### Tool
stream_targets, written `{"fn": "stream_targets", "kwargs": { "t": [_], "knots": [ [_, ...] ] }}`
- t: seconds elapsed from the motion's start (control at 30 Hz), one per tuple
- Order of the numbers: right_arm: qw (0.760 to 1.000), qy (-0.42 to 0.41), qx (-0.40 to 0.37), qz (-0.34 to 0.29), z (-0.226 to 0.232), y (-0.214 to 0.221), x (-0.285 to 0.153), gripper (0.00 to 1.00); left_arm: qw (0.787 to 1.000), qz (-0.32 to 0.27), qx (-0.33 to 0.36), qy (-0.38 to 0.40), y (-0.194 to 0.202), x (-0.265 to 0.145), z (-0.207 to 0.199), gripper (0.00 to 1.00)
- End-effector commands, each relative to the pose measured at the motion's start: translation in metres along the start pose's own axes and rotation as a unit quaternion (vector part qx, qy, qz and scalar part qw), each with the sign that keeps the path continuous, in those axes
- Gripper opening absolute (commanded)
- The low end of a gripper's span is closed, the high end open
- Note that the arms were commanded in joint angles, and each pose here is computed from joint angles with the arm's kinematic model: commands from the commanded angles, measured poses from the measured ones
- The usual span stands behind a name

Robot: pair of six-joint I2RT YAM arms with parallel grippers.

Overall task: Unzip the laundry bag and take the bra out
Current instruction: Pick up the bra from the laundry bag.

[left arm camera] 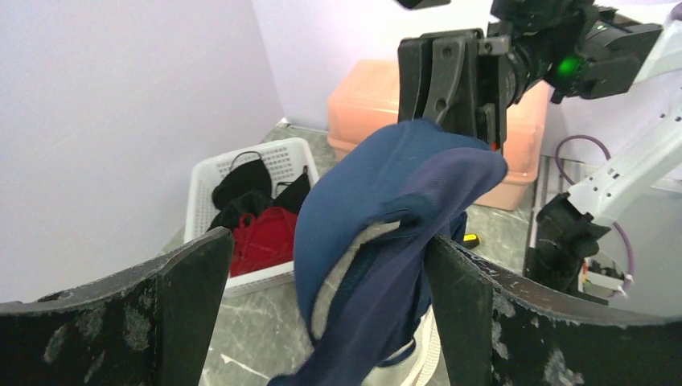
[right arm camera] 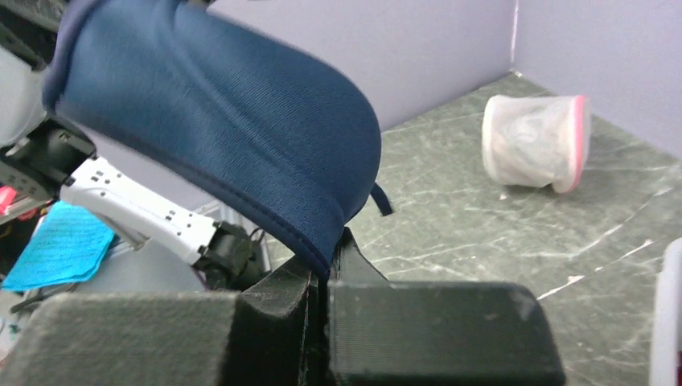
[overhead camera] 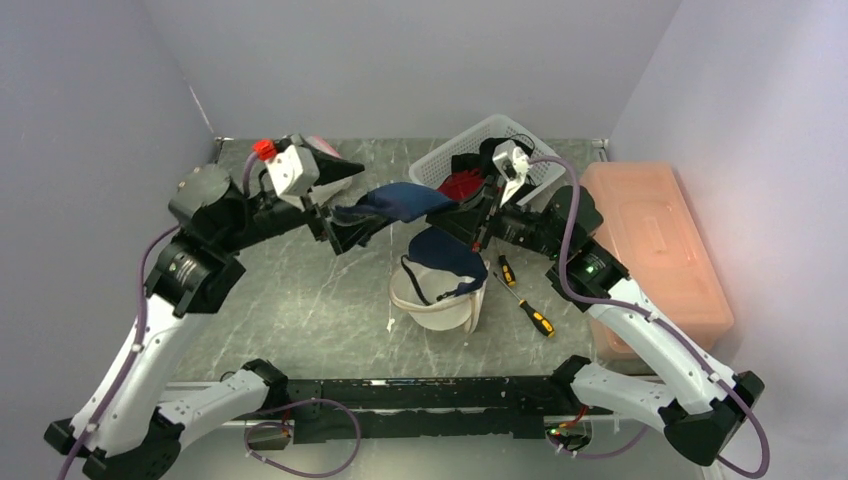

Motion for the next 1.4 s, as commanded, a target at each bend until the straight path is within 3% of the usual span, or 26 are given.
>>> {"fn": "stream_targets", "kwargs": {
  "t": [0.0,0.27,0.43,0.83,1.07,1.37],
  "knots": [
    [0.995,0.034,-0.065,-0.060,0.006,-0.042,-0.005,0.00,0.995,-0.063,0.033,-0.069,-0.019,-0.025,-0.005,0.93],
    [0.984,0.095,-0.116,-0.096,-0.002,-0.081,0.002,0.00,0.980,-0.114,0.049,-0.157,-0.025,-0.059,-0.012,0.93],
    [0.974,0.142,-0.135,-0.117,-0.009,-0.102,0.005,0.00,0.975,-0.116,0.036,-0.185,-0.014,-0.068,-0.014,0.93],
    [0.947,0.232,-0.141,-0.170,-0.034,-0.149,0.006,0.00,0.967,-0.077,-0.122,-0.210,0.066,-0.053,-0.012,0.93],
    [0.931,0.313,-0.036,-0.184,-0.089,-0.158,0.005,0.00,0.955,-0.044,-0.202,-0.213,0.106,-0.042,-0.011,0.93],
    [0.917,0.340,0.098,-0.186,-0.190,-0.142,-0.003,0.00,0.936,-0.015,-0.286,-0.203,0.144,-0.034,-0.016,0.92]
  ]
}}
Point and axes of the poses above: each gripper's point midway between its finger pads, its own x axis out along the fingers, its own z axis along the line the jaws close on, y = z × x, the point moved 9 cm from there along -x, back along the fingers, and after that the axes turned 2 degrees about -x, right-handed, at the moved point
